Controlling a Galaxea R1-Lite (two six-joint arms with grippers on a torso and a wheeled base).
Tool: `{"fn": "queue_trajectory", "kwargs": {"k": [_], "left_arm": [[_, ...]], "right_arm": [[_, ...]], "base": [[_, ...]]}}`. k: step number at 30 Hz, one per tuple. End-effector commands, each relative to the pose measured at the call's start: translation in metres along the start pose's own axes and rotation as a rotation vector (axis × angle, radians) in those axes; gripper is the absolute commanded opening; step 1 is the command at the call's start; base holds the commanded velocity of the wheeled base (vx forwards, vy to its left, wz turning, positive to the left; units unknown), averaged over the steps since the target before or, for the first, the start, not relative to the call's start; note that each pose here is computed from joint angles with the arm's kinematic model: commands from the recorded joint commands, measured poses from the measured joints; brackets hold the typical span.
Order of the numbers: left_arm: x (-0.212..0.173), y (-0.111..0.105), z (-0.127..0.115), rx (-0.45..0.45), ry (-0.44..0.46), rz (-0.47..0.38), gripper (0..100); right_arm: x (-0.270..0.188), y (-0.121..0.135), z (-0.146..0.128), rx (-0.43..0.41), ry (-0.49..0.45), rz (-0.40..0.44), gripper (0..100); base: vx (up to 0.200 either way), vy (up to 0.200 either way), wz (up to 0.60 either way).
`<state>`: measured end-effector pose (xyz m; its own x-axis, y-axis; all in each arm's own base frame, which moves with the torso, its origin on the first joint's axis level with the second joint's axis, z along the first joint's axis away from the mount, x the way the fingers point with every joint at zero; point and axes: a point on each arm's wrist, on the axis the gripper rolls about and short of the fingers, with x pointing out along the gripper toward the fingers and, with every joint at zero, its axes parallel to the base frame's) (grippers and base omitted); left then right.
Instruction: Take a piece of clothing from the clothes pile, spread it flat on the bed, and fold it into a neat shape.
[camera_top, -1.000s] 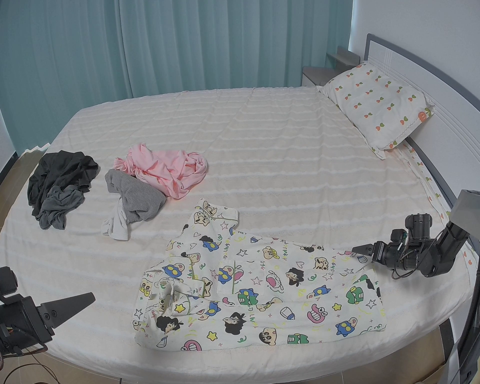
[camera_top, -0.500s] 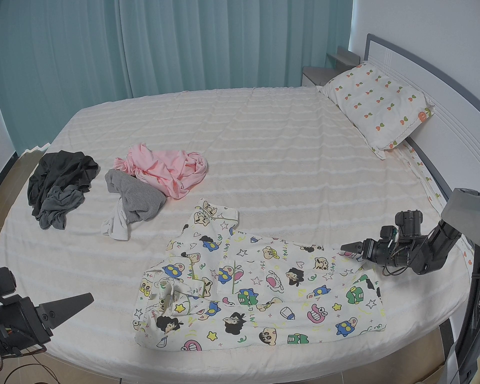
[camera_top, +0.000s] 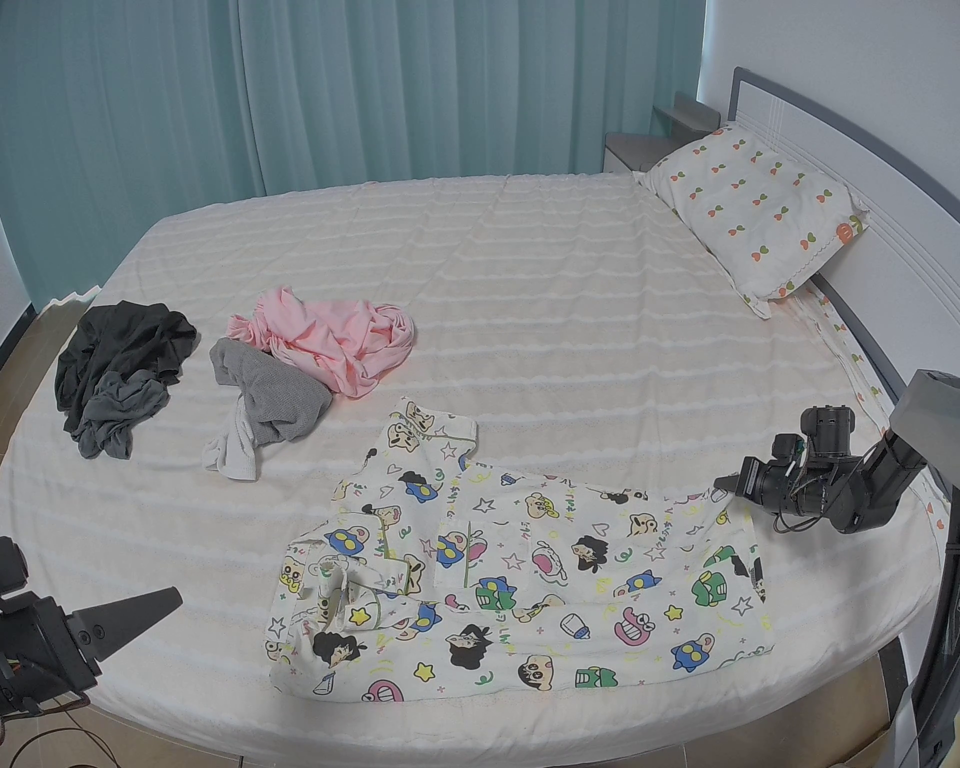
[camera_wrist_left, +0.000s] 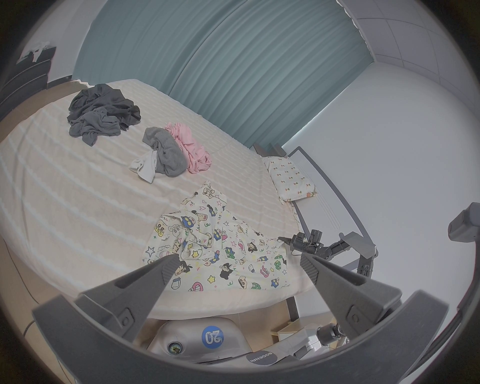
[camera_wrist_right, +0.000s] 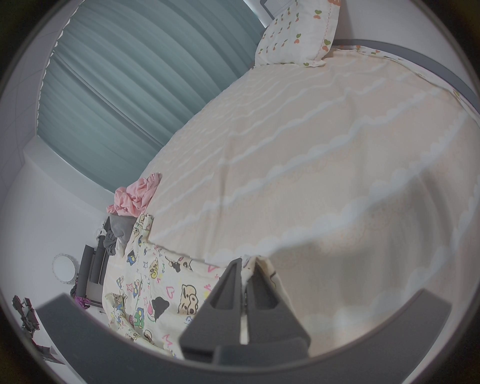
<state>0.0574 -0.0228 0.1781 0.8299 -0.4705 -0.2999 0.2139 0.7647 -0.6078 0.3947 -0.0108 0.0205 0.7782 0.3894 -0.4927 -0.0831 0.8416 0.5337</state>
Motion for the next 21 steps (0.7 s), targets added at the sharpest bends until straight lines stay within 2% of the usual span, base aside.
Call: {"fn": "queue_trajectory", "kwargs": {"k": [1,10,18,21], "left_arm": [[-0.002,0.000,0.000,0.001,-0.010,-0.002,100],[-0.002,0.000,0.000,0.001,-0.014,0.001,100],[-0.002,0.000,0.000,0.002,-0.015,0.004,100],[-0.002,0.000,0.000,0.003,-0.019,0.003,100]], "right_arm": [[0.000,0.000,0.012,0.000,-0.041,0.005,0],[0.006,-0.009,0.035,0.067,-0.117,0.000,0],[0.012,-0.030,0.042,0.097,-0.150,-0.034,0],[0.013,-0.030,0.043,0.125,-0.151,-0.028,0]], "base": [[0.000,0.000,0.00],[0.000,0.000,0.00],[0.000,0.000,0.00],[0.000,0.000,0.00]]}}
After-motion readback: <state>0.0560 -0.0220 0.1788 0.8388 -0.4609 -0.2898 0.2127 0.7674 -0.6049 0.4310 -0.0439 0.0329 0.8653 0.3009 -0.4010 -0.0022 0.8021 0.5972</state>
